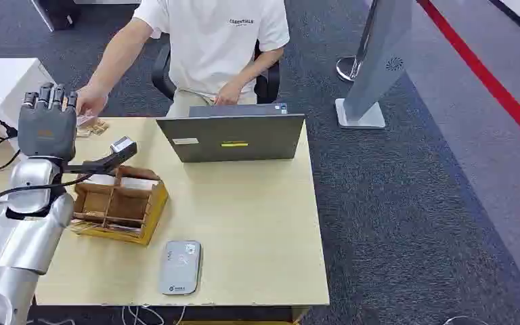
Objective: Pass the card to the sensor for recognition and then transmit it.
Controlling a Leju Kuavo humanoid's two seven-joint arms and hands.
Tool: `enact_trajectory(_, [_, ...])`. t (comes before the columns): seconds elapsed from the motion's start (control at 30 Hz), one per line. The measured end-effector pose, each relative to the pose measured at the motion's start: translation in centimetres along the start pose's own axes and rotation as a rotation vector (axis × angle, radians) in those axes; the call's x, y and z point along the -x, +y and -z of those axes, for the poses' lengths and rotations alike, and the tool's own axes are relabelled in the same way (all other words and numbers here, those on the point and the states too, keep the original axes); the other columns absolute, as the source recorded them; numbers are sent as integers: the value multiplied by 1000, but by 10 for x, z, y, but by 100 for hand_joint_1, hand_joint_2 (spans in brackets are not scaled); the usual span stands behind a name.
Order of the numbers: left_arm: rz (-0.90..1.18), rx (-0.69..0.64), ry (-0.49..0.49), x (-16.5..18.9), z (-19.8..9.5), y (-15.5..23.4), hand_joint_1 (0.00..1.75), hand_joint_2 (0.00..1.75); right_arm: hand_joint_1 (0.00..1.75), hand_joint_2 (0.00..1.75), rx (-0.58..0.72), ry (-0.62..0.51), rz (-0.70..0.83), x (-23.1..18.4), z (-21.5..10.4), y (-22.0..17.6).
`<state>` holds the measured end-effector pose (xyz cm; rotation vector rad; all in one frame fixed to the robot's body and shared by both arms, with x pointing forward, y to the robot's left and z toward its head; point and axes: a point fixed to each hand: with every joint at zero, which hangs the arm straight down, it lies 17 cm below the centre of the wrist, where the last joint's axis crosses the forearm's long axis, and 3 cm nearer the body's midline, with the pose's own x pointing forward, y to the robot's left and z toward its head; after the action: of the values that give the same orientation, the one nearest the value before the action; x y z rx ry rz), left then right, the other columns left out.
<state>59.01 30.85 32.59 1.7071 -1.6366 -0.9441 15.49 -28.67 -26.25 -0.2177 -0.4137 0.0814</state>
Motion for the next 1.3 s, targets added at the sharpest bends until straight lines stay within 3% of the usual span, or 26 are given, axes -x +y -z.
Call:
enact_trajectory(0.97, [-24,25,-9,-2,-3,-7,175,175,0,175,-6,1,-2,1,-1,3])
enact_trajectory(1.1, [-75,23,-32,-18,-19,-8,175,175,0,175,-2,5,12,3,-2,4])
enact_trajectory(1.3, [-169,-37,-117,-71,-68,19,175,175,0,175,5,17,29,15,-5,6])
